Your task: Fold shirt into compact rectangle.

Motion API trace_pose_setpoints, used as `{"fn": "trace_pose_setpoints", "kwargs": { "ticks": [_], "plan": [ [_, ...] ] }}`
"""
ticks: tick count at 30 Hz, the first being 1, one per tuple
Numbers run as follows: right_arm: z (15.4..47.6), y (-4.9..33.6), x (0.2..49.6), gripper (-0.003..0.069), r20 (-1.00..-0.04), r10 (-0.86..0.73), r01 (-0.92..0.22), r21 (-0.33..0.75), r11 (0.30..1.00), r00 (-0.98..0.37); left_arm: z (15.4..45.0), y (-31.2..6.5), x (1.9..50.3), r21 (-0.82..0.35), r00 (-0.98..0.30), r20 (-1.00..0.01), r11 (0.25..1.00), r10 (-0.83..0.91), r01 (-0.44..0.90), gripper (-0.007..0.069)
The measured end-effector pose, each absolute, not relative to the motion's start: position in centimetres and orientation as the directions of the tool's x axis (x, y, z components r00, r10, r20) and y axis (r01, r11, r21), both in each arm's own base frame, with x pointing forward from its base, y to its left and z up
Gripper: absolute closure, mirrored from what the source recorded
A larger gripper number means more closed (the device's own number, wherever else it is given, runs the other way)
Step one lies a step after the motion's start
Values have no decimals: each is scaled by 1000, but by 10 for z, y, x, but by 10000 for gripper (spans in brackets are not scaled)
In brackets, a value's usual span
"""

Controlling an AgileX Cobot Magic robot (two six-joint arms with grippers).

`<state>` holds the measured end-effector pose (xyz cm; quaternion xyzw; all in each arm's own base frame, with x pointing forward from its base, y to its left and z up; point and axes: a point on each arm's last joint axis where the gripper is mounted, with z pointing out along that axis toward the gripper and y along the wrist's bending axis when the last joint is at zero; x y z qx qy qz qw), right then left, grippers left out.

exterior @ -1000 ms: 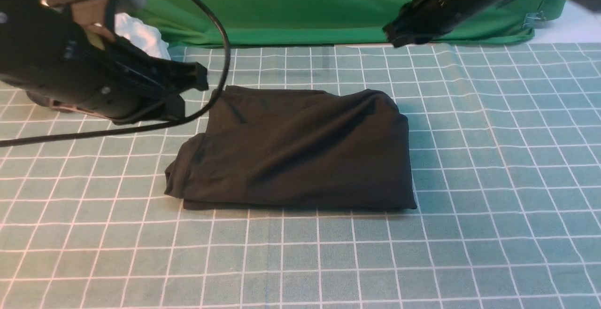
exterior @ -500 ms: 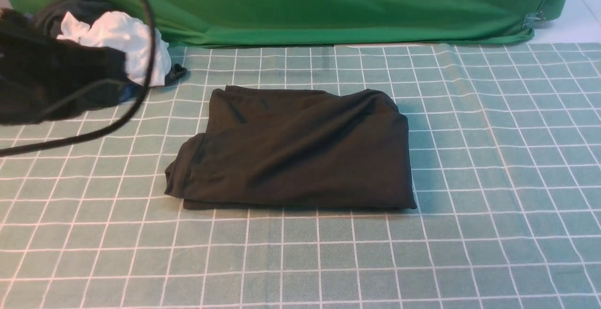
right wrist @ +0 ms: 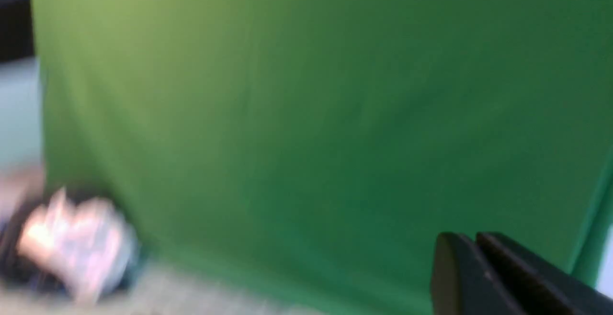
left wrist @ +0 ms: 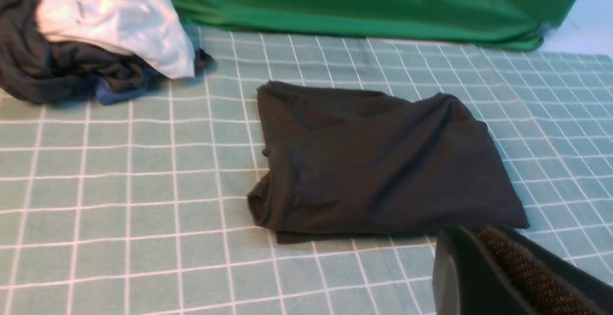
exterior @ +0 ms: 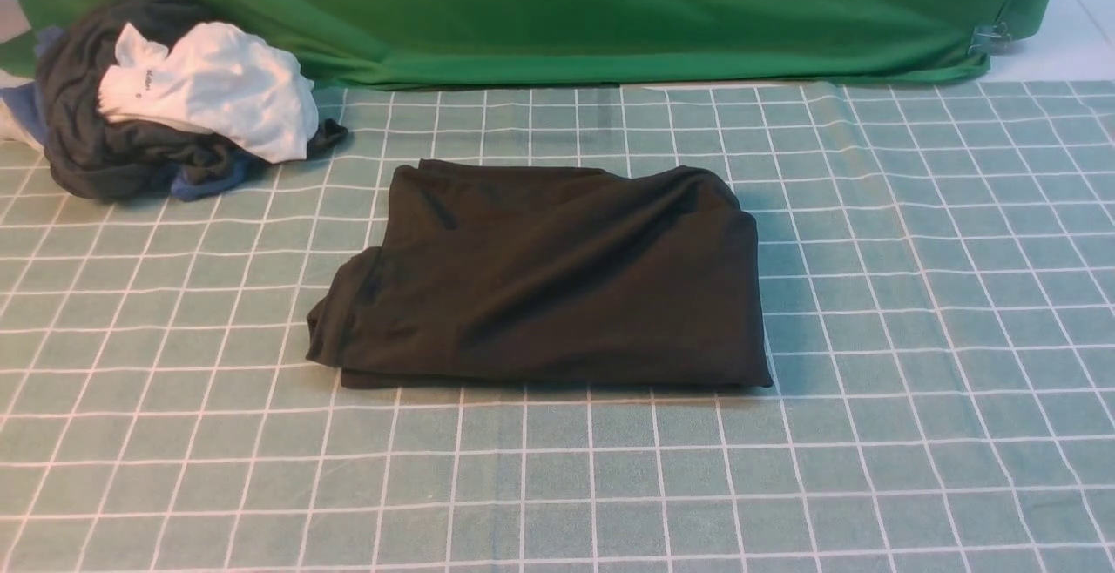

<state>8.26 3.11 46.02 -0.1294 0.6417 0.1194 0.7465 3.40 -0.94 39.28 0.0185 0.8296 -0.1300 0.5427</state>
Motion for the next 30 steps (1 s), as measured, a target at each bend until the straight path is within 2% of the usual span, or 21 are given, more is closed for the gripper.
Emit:
{"fn": "trace_pose_setpoints", "kwargs": {
  "ticks": [4, 10, 22, 30],
  "plan": [
    [427, 17, 49, 616, -947, 72, -289, -22, 957, 312, 372, -3, 21, -173, -316, -942, 970, -112, 171, 619],
    [395, 10, 31, 612, -924, 99, -271, -5, 962, 368, 352, -5, 26, -179, -217, -967, 965, -136, 194, 618],
    [392, 9, 26, 508, -919, 128, -281, 20, 959, 373, 345, -8, 35, -193, -158, -974, 958, -161, 214, 617],
    [392, 9, 26, 491, -919, 131, -283, 23, 959, 372, 345, -8, 35, -193, -159, -974, 958, -161, 214, 614]
  ]
}}
